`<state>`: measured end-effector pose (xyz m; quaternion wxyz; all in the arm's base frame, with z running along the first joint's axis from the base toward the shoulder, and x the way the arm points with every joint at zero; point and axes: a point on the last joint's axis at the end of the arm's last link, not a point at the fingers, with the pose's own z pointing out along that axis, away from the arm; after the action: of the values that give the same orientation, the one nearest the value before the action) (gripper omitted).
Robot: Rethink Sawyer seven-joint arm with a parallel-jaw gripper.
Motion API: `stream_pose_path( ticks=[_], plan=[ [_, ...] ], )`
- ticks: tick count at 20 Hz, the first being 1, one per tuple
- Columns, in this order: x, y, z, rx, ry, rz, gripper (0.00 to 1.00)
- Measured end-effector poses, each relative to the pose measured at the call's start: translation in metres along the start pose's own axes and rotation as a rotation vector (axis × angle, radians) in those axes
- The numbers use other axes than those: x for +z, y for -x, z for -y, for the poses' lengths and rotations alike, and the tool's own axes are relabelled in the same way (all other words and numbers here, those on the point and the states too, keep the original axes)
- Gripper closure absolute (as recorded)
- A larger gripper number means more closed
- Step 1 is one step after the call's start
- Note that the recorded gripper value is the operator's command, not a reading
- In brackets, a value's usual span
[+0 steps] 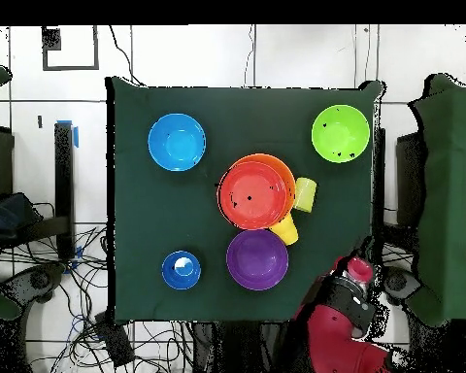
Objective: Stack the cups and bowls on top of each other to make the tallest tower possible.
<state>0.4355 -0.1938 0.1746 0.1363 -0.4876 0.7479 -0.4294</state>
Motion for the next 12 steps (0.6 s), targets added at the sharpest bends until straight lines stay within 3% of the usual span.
stream_pose_path(
  ticks=[2, 6, 12],
  plan=[
    [-0.008, -0.003, -0.008, -0.073, 0.047, 0.059, 0.0],
    [-0.023, -0.022, -0.018, -0.154, 0.105, 0.1, 0.0],
    [-0.029, -0.039, -0.017, -0.143, 0.116, 0.082, 0.0]
  ],
)
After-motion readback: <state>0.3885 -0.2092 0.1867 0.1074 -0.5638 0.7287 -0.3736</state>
